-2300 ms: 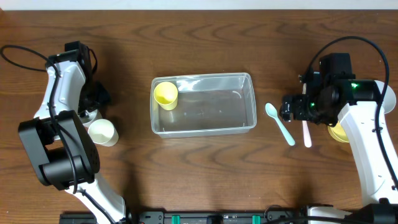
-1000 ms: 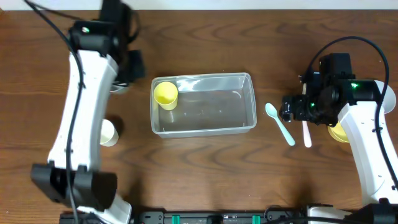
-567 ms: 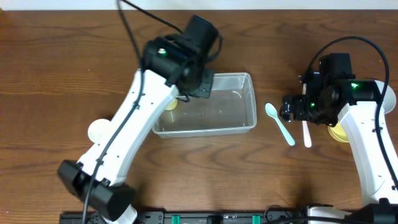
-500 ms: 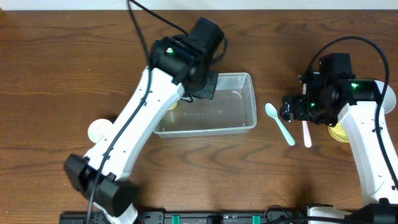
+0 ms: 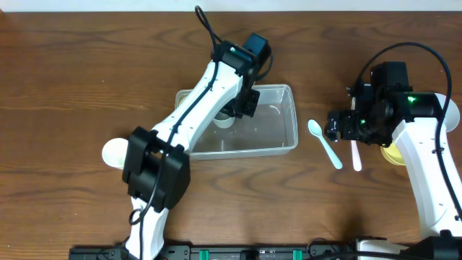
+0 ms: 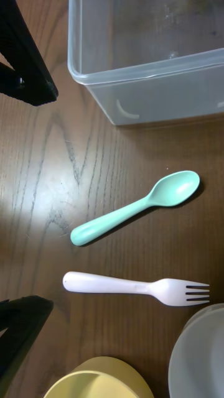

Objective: Pack container
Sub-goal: 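Place the grey cup in the container beside the yellow cup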

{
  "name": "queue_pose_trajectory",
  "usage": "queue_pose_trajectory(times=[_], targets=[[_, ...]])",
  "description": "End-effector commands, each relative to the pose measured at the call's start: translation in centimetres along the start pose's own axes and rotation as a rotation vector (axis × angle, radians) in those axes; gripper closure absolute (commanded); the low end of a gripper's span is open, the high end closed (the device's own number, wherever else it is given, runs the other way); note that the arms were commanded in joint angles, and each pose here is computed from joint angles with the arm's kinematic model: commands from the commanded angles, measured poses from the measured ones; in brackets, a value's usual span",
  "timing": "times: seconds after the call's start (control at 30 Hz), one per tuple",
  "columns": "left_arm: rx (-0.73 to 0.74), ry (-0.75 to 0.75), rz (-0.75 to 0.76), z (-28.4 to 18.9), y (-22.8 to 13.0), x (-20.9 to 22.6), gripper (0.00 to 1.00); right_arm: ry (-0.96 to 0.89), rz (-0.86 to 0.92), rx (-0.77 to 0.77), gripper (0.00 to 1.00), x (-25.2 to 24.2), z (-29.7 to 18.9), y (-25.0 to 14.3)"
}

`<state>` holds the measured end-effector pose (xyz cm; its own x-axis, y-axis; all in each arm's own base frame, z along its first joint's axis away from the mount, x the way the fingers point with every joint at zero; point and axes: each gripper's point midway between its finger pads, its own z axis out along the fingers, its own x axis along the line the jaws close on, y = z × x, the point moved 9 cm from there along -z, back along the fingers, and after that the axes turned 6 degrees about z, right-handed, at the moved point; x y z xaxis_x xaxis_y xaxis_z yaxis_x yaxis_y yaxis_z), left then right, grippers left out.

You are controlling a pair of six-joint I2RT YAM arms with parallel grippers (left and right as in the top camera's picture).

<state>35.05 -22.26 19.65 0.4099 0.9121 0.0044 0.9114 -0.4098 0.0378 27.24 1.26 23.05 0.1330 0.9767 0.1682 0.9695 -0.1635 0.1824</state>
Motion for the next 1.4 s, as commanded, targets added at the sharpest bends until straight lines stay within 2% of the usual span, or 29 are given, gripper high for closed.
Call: queue_pose_trajectory(times=[0.0, 0.53, 0.6, 0.7, 0.73, 0.77, 1.07, 1.17, 1.37], targets=[[0.021, 0.012, 0.0, 1.2, 0.4, 1.0, 0.94, -0.002, -0.011, -0.013, 0.01, -0.1, -0.4, 0.4], [-0.004, 0.009, 0.016, 2.1, 1.4, 2.5, 0.93, -0.002, -0.011, -0.013, 0.01, -0.1, -0.4, 0.4], [-0.01, 0.009, 0.016, 2.1, 1.5, 2.5, 0.87, -0.002, -0.011, -0.013, 0.01, -0.1, -0.4, 0.4], [-0.014, 0.009, 0.016, 2.1, 1.6, 2.5, 0.83, -0.003, -0.011, -0.013, 0.01, -0.1, -0.4, 0.4], [-0.014, 0.009, 0.016, 2.1, 1.6, 2.5, 0.74, -0.002, -0.011, -0.013, 0.01, -0.1, -0.4, 0.4], [-0.013, 0.009, 0.016, 2.1, 1.6, 2.5, 0.71, -0.003, -0.011, -0.013, 0.01, -0.1, -0.4, 0.4], [-0.013, 0.009, 0.016, 2.1, 1.6, 2.5, 0.69, -0.002, -0.011, -0.013, 0.01, -0.1, -0.4, 0.4], [-0.03, 0.008, 0.035, 1.4, 1.5, 2.5, 0.5, -0.003, -0.01, -0.012, 0.01, -0.1, -0.4, 0.4], [-0.159, 0.081, 0.027, -4.2, 0.3, 3.3, 0.4, -0.003, -0.011, -0.014, 0.01, -0.1, -0.4, 0.4]])
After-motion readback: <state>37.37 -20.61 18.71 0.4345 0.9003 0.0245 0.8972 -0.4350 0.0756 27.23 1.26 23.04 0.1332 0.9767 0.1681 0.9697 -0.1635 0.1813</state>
